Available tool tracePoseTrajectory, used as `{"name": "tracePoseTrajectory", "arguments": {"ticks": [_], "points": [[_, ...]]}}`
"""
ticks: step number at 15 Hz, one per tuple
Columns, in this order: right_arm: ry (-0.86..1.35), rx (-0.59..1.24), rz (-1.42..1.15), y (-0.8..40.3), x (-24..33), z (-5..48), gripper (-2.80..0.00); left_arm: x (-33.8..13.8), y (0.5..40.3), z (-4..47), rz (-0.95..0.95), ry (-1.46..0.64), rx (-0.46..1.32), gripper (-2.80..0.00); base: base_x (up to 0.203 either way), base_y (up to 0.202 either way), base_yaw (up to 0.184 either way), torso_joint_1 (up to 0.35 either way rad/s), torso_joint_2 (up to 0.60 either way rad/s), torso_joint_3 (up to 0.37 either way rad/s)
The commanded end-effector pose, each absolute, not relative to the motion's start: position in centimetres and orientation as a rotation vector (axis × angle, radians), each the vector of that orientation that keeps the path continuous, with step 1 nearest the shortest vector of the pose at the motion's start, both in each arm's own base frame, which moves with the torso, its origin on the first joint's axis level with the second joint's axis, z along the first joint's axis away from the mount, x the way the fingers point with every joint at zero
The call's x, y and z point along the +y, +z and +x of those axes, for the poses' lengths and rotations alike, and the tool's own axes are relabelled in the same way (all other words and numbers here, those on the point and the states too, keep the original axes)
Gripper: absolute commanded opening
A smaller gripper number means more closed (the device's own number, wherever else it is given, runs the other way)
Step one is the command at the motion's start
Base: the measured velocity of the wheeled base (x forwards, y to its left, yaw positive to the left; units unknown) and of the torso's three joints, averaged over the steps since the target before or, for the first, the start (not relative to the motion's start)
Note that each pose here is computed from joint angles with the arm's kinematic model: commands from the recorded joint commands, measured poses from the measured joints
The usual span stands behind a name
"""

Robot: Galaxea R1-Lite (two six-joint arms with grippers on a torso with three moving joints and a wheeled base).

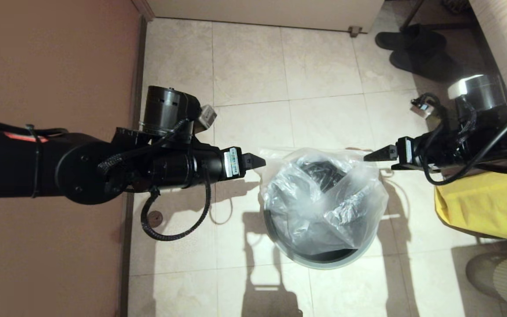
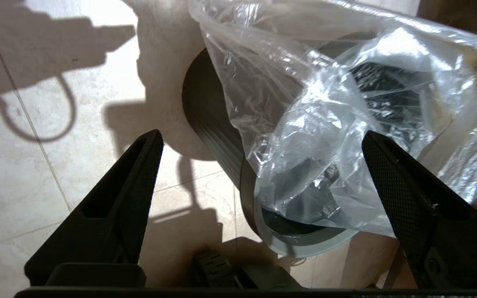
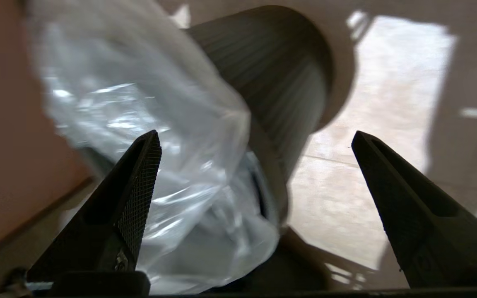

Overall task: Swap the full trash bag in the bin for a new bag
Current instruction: Put the new garbage bag on the trash can

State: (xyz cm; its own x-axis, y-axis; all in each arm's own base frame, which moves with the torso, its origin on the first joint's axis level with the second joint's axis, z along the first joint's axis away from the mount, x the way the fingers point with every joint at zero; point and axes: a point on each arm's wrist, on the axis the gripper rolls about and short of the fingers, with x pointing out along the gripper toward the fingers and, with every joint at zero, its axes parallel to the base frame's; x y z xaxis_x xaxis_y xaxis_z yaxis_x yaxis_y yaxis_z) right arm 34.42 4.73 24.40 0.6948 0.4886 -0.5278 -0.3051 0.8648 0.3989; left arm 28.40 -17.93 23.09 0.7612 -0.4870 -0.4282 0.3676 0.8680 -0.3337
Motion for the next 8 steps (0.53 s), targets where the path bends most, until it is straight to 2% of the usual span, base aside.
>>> {"name": "tracePoseTrajectory", "arguments": {"ticks": [1, 2, 3, 4, 5, 6, 7, 8], "points": [[0.516, 0.644, 0.383, 26.0, 3.7, 33.4, 0.00, -17.7, 23.8, 28.0, -0.246, -0.477, 0.507, 0.00, 0.000, 0.000, 0.000, 0.000, 0.00, 0.000], [0.512, 0.646, 0.402, 26.0, 3.5, 33.4, 0.00, -18.0, 24.0, 28.0, -0.244, -0.487, 0.502, 0.00, 0.000, 0.000, 0.000, 0.000, 0.00, 0.000], [0.507, 0.648, 0.426, 26.1, 3.1, 33.3, 0.00, -18.9, 24.1, 28.0, -0.242, -0.509, 0.497, -2.45, 0.000, 0.000, 0.000, 0.000, 0.00, 0.000], [0.519, 0.644, 0.453, 26.4, 2.6, 33.0, 0.00, -19.6, 24.5, 28.1, -0.242, -0.527, 0.483, -2.80, 0.000, 0.000, 0.000, 0.000, 0.00, 0.000], [0.542, 0.636, 0.480, 26.8, 2.2, 32.8, 0.00, -20.3, 25.0, 28.3, -0.245, -0.546, 0.467, -2.80, 0.000, 0.000, 0.000, 0.000, 0.00, 0.000], [0.550, 0.621, 0.502, 27.3, 1.4, 32.4, -2.38, -21.1, 25.7, 28.3, -0.249, -0.565, 0.446, -2.80, 0.000, 0.000, 0.000, 0.000, 0.00, 0.000], [0.545, 0.601, 0.510, 27.8, 0.7, 32.0, -2.80, -22.1, 26.1, 28.1, -0.248, -0.588, 0.434, -2.80, 0.000, 0.000, 0.000, 0.000, 0.00, 0.000], [0.538, 0.584, 0.510, 28.3, 0.2, 31.6, -2.80, -22.6, 26.2, 28.0, -0.245, -0.599, 0.431, -2.80, 0.000, 0.000, 0.000, 0.000, 0.00, 0.000]]}}
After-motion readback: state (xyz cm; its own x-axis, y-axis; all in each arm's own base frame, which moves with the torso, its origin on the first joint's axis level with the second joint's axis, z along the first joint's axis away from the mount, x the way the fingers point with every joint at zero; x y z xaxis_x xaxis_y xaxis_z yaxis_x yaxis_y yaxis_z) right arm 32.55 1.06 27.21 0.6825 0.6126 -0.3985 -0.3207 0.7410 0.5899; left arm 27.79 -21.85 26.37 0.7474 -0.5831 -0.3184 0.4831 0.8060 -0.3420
